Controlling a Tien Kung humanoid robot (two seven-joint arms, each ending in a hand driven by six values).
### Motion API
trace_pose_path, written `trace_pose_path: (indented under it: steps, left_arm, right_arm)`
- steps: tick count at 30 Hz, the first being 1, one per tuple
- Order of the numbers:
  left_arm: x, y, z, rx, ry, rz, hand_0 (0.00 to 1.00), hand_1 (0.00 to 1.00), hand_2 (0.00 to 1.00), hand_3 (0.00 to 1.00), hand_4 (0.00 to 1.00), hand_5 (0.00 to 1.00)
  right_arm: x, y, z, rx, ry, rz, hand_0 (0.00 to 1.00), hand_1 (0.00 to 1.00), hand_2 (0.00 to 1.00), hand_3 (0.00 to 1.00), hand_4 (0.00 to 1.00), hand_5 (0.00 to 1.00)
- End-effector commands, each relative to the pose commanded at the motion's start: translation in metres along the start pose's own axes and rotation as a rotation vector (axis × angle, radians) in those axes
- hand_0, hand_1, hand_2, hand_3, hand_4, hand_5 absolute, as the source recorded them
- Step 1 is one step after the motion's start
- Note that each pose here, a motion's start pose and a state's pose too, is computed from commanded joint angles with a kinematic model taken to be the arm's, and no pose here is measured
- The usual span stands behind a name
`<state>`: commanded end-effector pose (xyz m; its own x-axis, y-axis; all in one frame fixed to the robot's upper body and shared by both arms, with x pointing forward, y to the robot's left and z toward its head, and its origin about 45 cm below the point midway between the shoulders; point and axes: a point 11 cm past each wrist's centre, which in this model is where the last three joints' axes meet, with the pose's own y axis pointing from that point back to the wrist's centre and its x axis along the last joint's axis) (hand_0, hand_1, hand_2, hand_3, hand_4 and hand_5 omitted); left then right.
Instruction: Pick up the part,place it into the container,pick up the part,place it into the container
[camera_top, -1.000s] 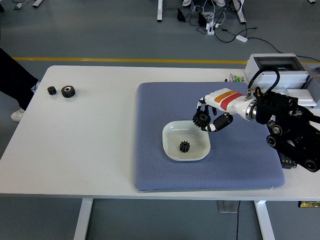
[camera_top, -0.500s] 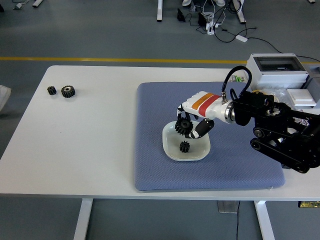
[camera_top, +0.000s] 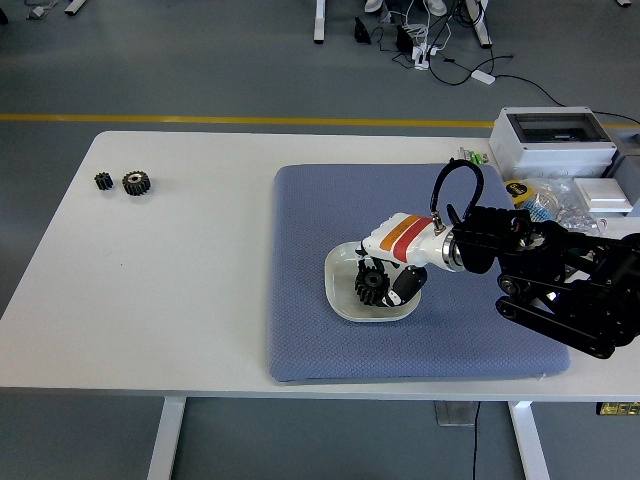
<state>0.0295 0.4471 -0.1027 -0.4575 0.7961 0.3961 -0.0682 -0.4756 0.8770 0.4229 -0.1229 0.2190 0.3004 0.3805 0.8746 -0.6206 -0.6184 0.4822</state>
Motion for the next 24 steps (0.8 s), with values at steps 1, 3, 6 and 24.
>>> trace_pose_path:
  steps: [1, 3, 6, 24]
  left_arm:
    - [0.0001, 0.0, -0.0005, 0.001, -0.002, 0.0, 0.734, 0.701, 0.747, 0.617, 0.756, 0.701]
    - [0.0001, 0.0, -0.0006, 0.001, -0.003, 0.0, 0.733, 0.701, 0.747, 0.616, 0.757, 0.702]
    - [-0.0006, 0.0, 0.0013, -0.003, -0.001, -0.002, 0.733, 0.701, 0.747, 0.616, 0.757, 0.702]
    - [-0.0021, 0.0002, 0.0019, -0.003, 0.004, -0.004, 0.733, 0.701, 0.747, 0.615, 0.756, 0.7]
  right_arm:
    - [0.0004, -0.0006, -0.0011, 0.002, 0.002, 0.0, 0.169, 0.379, 0.495, 0.495, 0.69, 0.392]
    - [0.0017, -0.0018, -0.0033, 0.006, 0.003, 0.002, 0.166, 0.379, 0.496, 0.496, 0.69, 0.4]
    - [0.0015, -0.0032, -0.0039, 0.006, 0.002, -0.003, 0.166, 0.379, 0.496, 0.496, 0.69, 0.4]
    - [0.0016, -0.0068, 0.005, -0.023, -0.018, 0.001, 0.163, 0.38, 0.497, 0.498, 0.693, 0.41]
